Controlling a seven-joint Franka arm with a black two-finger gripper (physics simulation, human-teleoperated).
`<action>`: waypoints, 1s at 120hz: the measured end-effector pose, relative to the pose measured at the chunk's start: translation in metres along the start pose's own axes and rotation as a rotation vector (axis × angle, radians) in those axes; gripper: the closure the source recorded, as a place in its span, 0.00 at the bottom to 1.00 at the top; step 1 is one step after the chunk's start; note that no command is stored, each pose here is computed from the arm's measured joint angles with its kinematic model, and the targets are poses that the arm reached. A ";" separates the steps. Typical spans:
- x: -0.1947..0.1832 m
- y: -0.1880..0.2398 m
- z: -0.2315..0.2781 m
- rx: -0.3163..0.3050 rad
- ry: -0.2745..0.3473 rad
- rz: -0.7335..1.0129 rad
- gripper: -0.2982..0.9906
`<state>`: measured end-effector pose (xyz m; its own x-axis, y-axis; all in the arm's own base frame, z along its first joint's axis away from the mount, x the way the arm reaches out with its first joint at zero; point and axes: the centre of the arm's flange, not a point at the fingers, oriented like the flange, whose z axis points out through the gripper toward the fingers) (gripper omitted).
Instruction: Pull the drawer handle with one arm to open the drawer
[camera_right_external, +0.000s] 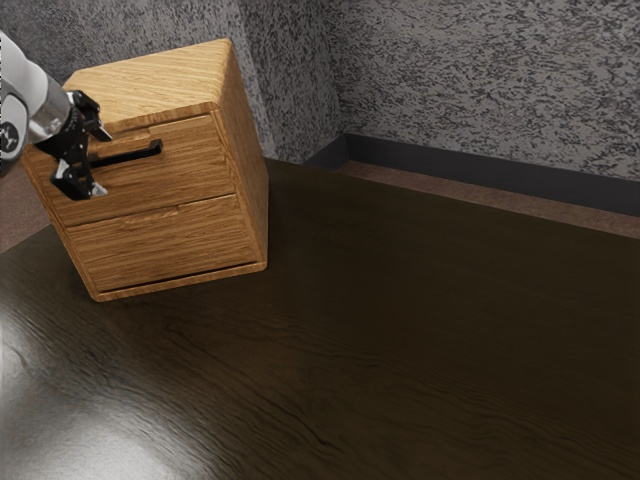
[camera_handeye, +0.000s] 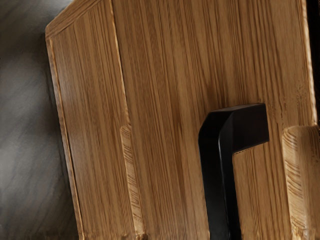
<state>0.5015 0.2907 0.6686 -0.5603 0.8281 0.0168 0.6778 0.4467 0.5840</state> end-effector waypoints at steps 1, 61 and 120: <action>-0.002 -0.001 -0.001 0.000 -0.002 0.002 0.23; -0.018 0.006 0.019 -0.002 -0.015 0.024 0.23; -0.020 0.006 0.024 -0.007 -0.022 0.021 0.44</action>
<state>0.5282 0.2849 0.6520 -0.5354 0.8445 0.0116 0.6859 0.4267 0.5895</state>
